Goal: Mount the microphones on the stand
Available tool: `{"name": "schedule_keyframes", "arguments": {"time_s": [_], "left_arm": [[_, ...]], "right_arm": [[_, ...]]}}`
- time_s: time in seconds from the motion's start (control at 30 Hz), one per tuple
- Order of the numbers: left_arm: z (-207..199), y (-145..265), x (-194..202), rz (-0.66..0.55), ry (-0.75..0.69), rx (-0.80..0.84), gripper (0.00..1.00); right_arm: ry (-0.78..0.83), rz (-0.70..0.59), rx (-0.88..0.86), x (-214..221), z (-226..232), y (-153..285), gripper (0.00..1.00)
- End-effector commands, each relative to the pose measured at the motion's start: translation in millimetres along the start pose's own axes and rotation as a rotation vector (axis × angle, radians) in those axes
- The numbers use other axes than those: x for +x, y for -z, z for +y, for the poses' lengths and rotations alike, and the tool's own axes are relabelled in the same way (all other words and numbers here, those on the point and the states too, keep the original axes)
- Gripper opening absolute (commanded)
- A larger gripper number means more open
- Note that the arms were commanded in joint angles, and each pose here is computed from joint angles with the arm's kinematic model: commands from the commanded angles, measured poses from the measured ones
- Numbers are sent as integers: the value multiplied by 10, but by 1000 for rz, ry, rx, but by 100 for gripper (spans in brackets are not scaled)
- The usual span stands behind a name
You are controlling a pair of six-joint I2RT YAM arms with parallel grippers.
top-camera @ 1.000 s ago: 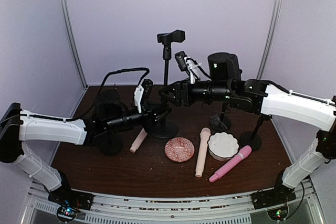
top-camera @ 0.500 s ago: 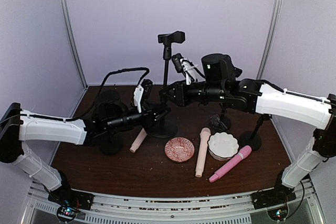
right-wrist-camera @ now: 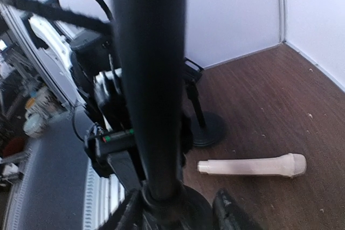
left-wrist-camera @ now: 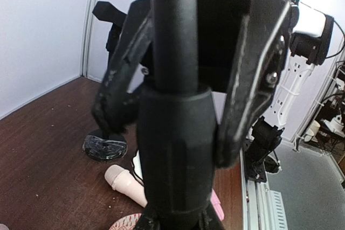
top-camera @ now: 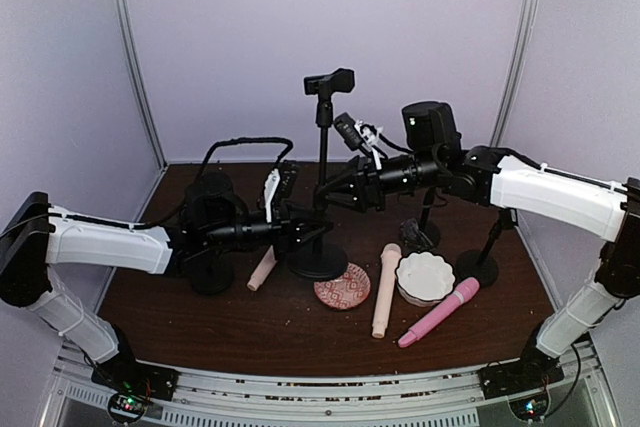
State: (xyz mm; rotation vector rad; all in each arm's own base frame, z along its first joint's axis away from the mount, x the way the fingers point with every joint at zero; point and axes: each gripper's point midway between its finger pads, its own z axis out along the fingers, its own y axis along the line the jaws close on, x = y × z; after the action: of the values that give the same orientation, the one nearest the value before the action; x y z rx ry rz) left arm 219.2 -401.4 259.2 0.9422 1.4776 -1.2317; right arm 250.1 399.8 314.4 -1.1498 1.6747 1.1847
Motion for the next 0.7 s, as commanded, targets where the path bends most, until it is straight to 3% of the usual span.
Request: {"name": "schedule_keyframes", "arguments": {"time_s": [0.0, 0.23, 0.43, 0.67], "left_arm": [[-315, 106, -572, -173, -119, 138, 0], [-214, 126, -550, -188, -91, 105, 0], [7, 80, -487, -162, -58, -7, 0], [137, 89, -464, -149, -49, -83, 0]], "right_arm": [[63, 72, 232, 75, -365, 288, 52], [40, 103, 309, 219, -463, 466, 60], [43, -36, 158, -24, -14, 365, 69], [-57, -146, 191, -376, 72, 81, 64]]}}
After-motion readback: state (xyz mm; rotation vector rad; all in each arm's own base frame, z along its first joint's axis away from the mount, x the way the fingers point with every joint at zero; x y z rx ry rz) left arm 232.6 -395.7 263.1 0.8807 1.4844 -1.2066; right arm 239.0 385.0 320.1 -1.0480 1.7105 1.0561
